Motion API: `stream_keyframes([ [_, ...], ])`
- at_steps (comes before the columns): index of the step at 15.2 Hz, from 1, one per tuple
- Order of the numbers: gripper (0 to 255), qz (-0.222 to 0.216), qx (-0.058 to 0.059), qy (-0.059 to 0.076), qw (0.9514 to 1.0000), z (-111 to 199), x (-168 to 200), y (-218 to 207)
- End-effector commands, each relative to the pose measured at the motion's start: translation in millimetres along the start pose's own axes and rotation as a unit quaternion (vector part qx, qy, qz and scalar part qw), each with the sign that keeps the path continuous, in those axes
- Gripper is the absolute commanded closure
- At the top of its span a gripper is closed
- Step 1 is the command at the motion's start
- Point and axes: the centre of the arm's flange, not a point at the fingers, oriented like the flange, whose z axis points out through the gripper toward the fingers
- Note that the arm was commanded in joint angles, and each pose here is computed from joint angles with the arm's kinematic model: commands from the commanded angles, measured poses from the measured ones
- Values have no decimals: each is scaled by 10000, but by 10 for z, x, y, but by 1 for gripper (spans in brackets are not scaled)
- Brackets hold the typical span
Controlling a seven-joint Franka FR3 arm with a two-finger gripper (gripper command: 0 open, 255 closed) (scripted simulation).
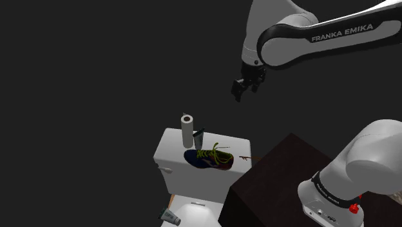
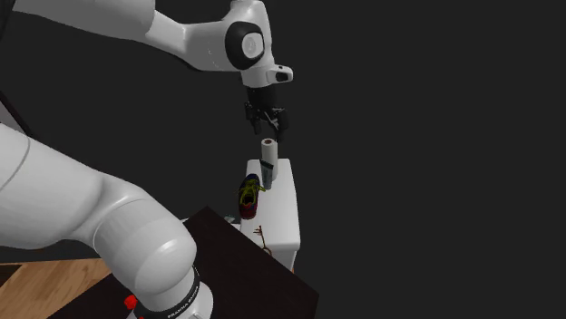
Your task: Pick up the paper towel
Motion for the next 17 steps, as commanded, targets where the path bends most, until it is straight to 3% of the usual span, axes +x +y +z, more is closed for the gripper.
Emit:
stream_keyframes([
  [1,0,-5,21,34,10000,124,115,-223],
  [17,0,-65,140,252,9996,1195,1148,-1638],
])
